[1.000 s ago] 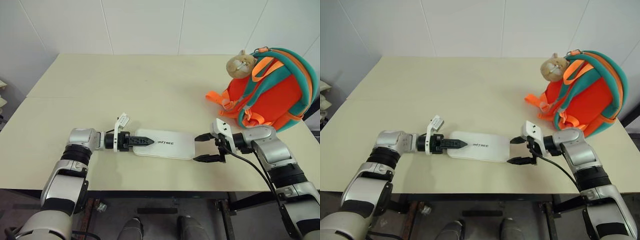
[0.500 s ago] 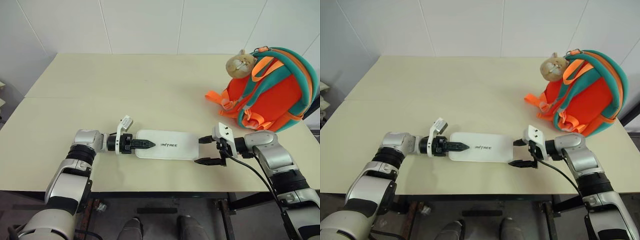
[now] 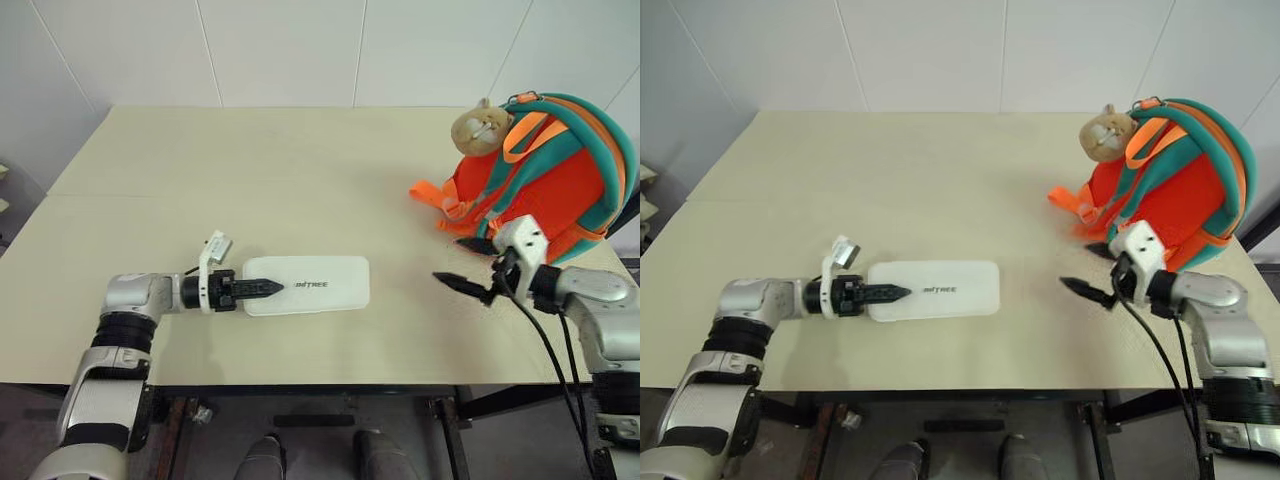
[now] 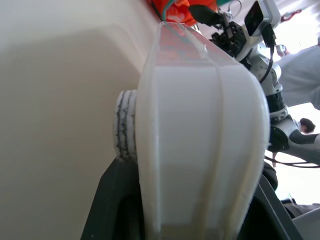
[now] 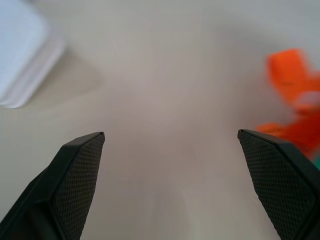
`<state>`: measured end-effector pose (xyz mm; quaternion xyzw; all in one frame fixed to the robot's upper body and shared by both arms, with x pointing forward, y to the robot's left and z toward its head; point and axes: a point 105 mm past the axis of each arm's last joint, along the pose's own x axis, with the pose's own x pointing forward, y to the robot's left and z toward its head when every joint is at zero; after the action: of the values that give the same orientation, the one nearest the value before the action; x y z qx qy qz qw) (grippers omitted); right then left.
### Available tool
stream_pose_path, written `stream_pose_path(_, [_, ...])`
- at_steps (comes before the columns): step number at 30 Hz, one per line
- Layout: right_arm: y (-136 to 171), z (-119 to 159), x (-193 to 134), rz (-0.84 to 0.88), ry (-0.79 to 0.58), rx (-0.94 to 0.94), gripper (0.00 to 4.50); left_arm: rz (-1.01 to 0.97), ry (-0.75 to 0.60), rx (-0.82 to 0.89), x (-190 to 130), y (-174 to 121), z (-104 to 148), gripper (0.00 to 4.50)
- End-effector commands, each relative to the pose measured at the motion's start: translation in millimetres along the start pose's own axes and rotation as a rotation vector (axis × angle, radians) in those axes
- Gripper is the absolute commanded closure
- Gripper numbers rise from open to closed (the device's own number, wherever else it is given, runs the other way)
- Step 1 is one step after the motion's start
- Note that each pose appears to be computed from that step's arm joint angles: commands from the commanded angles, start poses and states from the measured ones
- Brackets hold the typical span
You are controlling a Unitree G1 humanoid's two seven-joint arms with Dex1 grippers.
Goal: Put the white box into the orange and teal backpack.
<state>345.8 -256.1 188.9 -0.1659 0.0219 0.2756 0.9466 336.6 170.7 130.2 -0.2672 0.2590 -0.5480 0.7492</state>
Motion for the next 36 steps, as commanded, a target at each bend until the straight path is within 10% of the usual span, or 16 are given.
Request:
stream_pose_path(1, [-38.4, 32.6, -19.6, -0.237, -0.079, -0.026, 0.0, 0.018, -0.052, 0.058, -8.9, -5.5, 9.8, 3.26])
stream_pose_path(18, [-78.0, 70.1, 59.8, -0.41, -0.187, 0.129, 0.0, 0.027, -0.076, 0.109, -6.0, -11.5, 5.5, 3.26])
stream_pose_path(32, [-40.7, 68.5, 92.6, -0.148, -0.233, 0.064, 4.4, 0.086, -0.185, 0.163, -30.8, -13.5, 5.6, 3.26])
stream_pose_path(36, [10.3, 100.9, 93.6, 0.178, -0.353, 0.036, 4.46, 0.105, -0.228, 0.171, -38.8, -15.9, 14.7, 3.26])
